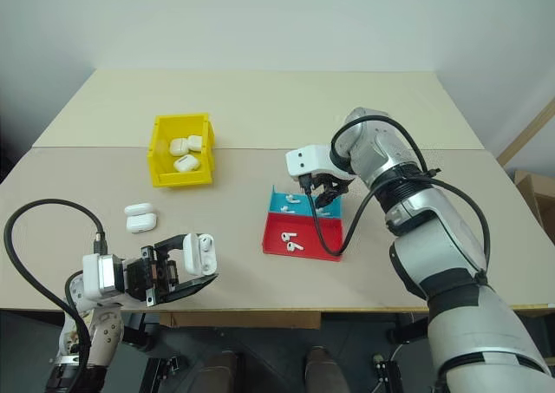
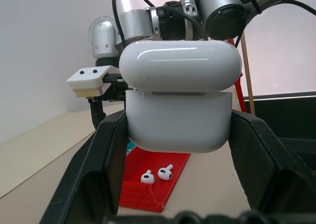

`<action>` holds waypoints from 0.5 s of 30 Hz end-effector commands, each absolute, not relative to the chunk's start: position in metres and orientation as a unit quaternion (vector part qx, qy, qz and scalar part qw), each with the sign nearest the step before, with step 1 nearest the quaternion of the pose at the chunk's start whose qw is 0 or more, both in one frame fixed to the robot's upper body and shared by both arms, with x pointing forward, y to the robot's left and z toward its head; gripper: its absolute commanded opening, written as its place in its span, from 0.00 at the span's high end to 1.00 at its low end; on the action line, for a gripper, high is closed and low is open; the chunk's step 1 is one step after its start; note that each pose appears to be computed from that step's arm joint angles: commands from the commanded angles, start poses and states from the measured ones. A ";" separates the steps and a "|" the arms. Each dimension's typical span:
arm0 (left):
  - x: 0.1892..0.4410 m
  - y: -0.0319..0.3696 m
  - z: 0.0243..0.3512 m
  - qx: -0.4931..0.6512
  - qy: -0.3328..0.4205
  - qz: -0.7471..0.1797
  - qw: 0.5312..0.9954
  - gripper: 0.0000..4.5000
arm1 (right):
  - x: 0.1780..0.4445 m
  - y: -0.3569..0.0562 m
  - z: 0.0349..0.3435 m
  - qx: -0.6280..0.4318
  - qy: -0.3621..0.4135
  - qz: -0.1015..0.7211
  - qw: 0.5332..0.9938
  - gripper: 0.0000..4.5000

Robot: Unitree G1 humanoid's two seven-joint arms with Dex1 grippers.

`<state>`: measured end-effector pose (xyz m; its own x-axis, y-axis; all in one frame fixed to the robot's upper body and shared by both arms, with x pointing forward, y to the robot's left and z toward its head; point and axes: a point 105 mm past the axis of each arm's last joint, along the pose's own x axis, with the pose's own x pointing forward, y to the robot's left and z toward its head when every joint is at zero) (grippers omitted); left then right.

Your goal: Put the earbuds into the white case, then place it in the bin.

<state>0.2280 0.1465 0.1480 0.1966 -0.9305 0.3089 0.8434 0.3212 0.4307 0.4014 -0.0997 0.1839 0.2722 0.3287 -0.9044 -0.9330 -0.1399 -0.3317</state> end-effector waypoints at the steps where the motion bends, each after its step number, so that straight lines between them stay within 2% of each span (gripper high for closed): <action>1: 0.226 0.144 0.156 0.096 -0.281 -0.578 0.760 0.38 | 0.402 -0.097 0.196 -0.539 0.283 0.528 0.593 0.38; 4: 0.226 0.143 0.156 0.096 -0.282 -0.578 0.760 0.38 | 0.402 -0.097 0.194 -0.539 0.285 0.528 0.591 0.51; 7: 0.226 0.143 0.156 0.096 -0.281 -0.576 0.761 0.38 | 0.402 -0.097 0.194 -0.539 0.282 0.526 0.594 0.73; 15: 0.226 0.143 0.155 0.096 -0.281 -0.575 0.762 0.38 | 0.401 -0.097 0.194 -0.541 0.281 0.527 0.592 0.73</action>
<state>0.2286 0.1446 0.1477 0.1988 -0.9293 0.3112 0.8440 0.3237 0.4276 0.4013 -0.0987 0.1824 0.2648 0.3134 -0.9119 -0.9385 -0.1337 -0.3185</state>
